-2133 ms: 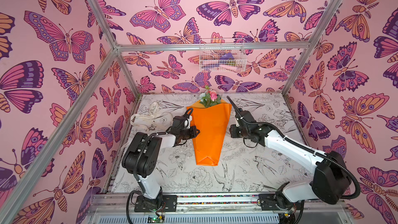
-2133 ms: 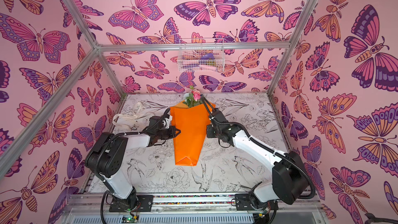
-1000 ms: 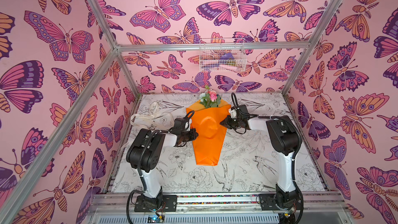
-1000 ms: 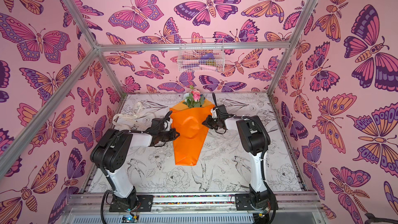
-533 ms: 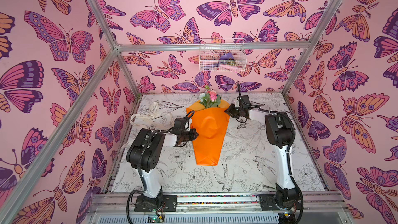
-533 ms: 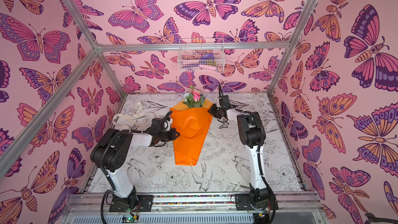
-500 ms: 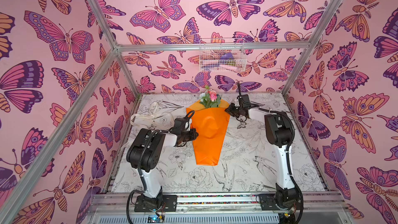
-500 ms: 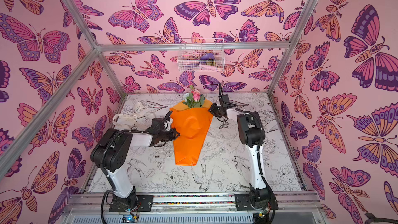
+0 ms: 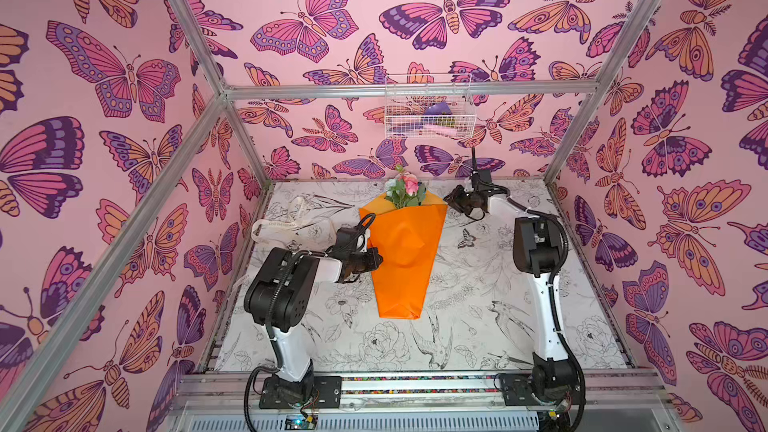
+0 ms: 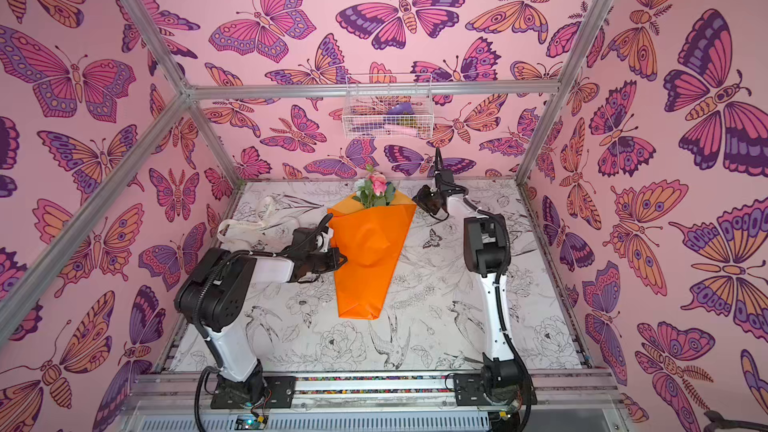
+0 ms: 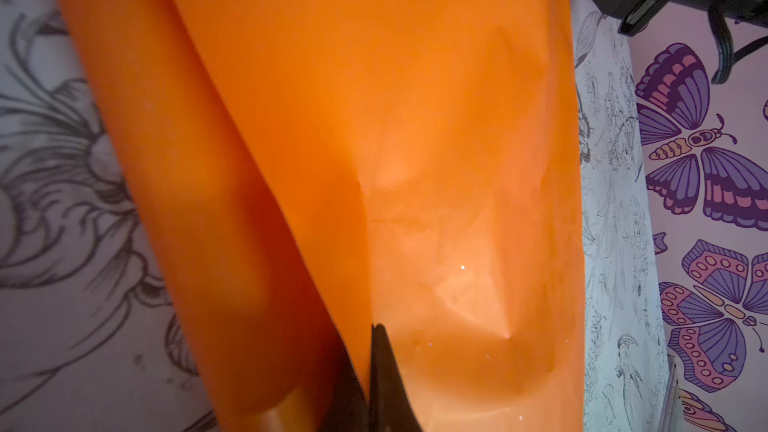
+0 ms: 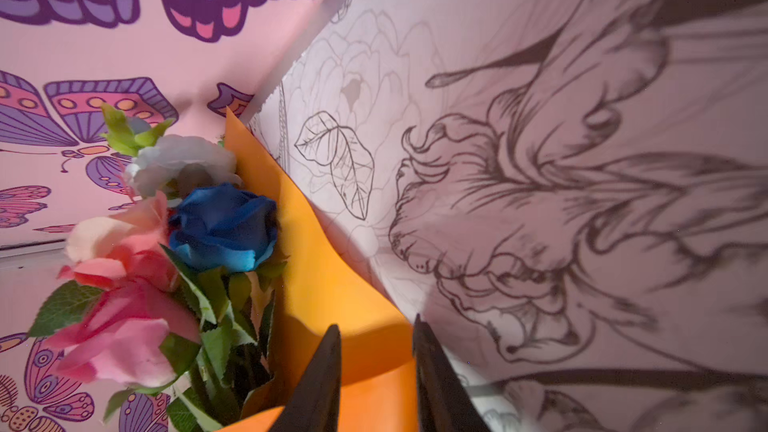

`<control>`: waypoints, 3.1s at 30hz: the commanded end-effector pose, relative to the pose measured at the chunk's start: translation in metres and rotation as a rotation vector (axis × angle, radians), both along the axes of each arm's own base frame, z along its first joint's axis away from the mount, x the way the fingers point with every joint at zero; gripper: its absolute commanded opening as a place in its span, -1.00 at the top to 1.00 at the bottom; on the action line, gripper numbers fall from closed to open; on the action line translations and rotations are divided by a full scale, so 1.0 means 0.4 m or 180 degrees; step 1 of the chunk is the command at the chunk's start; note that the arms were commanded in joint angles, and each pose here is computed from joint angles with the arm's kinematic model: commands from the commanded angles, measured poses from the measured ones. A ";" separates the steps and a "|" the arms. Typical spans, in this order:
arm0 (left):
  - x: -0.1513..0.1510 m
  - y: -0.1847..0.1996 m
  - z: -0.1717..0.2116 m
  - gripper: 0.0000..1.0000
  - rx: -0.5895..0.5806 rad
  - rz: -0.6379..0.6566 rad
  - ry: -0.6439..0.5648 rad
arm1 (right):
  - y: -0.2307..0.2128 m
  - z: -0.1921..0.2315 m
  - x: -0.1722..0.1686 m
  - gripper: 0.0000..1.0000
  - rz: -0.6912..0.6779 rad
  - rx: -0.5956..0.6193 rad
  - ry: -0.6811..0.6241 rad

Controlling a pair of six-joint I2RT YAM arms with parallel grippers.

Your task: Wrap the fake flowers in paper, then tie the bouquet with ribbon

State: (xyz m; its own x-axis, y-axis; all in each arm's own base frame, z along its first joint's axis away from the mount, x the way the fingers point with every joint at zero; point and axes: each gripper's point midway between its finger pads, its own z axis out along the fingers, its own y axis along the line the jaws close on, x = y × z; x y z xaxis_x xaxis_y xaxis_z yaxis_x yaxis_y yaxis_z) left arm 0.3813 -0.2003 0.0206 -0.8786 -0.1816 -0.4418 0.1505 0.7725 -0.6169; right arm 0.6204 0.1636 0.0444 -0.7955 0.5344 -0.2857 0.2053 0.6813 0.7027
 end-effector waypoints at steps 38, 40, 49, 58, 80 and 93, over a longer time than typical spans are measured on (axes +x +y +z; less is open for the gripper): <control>-0.008 0.016 0.025 0.89 0.0005 0.0081 0.0053 | 0.555 0.029 -0.609 0.24 0.1782 0.0226 0.0132; -0.009 0.027 0.030 0.76 0.0031 0.0160 0.0071 | 0.551 -0.001 -0.607 0.28 0.1761 0.0172 0.0205; -0.044 0.127 0.066 0.13 0.0456 0.0764 0.0197 | 0.548 -0.078 -0.608 0.44 0.1761 0.0062 0.0388; -0.011 0.132 0.101 -0.48 0.0608 0.0772 0.0182 | 0.551 -0.080 -0.613 0.46 0.1790 0.0052 0.0388; 0.003 0.074 -0.037 0.64 0.0619 0.0462 0.0631 | 0.561 0.131 -0.616 0.24 0.1937 0.0098 -0.0023; 0.001 0.063 -0.038 0.84 0.0594 0.0408 0.0639 | 0.286 0.183 -0.628 -0.27 0.1109 -0.0631 0.0015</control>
